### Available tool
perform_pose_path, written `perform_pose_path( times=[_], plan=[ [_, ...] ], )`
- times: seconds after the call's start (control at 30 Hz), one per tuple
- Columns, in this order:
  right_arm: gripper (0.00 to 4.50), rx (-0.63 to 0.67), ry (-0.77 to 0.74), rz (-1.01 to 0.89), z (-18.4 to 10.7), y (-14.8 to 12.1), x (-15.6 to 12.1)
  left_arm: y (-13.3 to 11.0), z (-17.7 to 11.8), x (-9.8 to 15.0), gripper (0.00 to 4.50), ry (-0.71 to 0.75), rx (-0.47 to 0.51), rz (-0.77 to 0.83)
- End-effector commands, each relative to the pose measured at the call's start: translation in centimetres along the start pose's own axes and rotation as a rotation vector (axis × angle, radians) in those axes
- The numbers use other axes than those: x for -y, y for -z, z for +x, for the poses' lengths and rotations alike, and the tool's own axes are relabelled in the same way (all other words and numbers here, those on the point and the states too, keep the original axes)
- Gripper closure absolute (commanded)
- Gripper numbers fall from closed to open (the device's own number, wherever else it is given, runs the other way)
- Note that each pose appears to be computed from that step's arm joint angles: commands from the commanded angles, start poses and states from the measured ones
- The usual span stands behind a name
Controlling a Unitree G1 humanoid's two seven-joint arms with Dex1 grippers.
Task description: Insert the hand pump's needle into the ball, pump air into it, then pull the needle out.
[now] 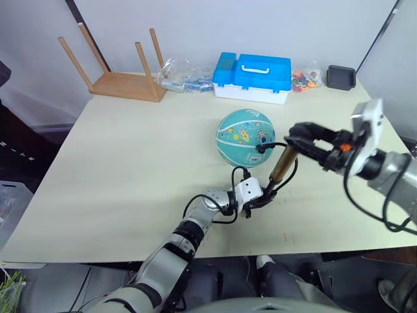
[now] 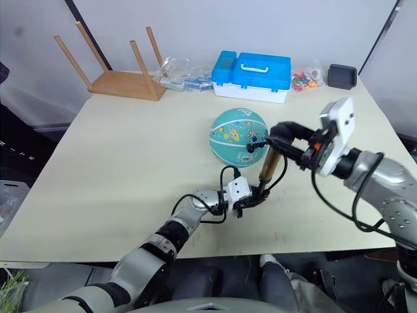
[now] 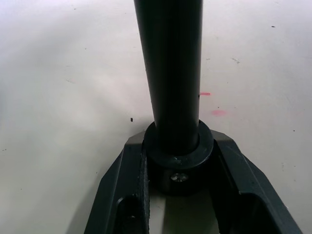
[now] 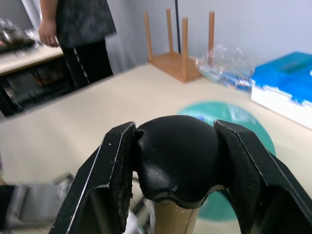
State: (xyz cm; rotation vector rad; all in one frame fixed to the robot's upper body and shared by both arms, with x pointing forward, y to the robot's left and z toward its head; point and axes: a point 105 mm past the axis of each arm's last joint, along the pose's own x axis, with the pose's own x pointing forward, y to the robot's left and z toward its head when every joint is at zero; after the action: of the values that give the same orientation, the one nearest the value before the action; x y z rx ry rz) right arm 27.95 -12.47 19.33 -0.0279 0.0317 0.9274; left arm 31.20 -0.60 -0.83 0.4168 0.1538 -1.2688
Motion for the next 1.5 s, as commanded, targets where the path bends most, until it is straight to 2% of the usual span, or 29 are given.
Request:
perform_pose_path(
  times=[0.03, 0.13, 0.23, 0.4, 0.53, 0.67, 0.83, 0.93, 1.03, 1.2, 1.27, 1.5],
  plan=[
    [2.45, -0.246, 0.059, 0.110, 0.4, 9.1, 0.8, 5.7, -1.7, 3.1, 3.42, 0.074, -0.184, -0.095],
    [2.45, -0.316, 0.053, 0.107, 0.8, 12.5, 0.5, 5.7, -1.6, 3.1, 3.42, 0.067, -0.183, -0.096],
    [2.45, -0.287, 0.038, 0.074, 1.1, 11.7, 0.6, 5.6, -1.6, 3.0, 3.42, 0.062, -0.180, -0.095],
    [2.45, -0.115, 0.024, 0.019, 0.9, 5.2, 1.2, 5.5, -1.8, 2.9, 3.42, 0.061, -0.175, -0.094],
    [2.45, -0.001, -0.022, -0.033, -0.1, -0.9, 0.7, 5.2, -1.6, 2.9, 3.42, 0.063, -0.170, -0.095],
    [2.45, 0.091, -0.057, -0.063, -1.4, -5.9, 0.0, 5.0, -1.3, 2.8, 3.42, 0.065, -0.171, -0.098],
    [2.45, 0.185, -0.065, -0.098, -3.1, -10.9, -0.6, 4.9, -1.0, 2.6, 3.42, 0.067, -0.172, -0.103],
    [2.45, 0.207, -0.068, -0.105, -3.6, -12.2, -1.0, 4.8, -1.0, 2.4, 3.42, 0.067, -0.173, -0.105],
    [2.45, 0.188, -0.059, -0.085, -3.2, -11.4, -0.9, 4.7, -0.9, 2.4, 3.42, 0.068, -0.173, -0.105],
    [2.45, 0.110, -0.076, 0.017, -1.5, -6.5, -1.1, 4.6, -0.9, 2.5, 3.42, 0.071, -0.165, -0.100],
    [2.45, 0.025, -0.065, 0.090, -0.6, -2.1, -0.9, 4.7, -1.1, 2.7, 3.42, 0.073, -0.163, -0.098],
    [2.45, -0.143, -0.061, 0.155, 0.8, 6.7, -1.5, 4.9, -1.8, 2.8, 3.42, 0.058, -0.158, -0.099]
  ],
)
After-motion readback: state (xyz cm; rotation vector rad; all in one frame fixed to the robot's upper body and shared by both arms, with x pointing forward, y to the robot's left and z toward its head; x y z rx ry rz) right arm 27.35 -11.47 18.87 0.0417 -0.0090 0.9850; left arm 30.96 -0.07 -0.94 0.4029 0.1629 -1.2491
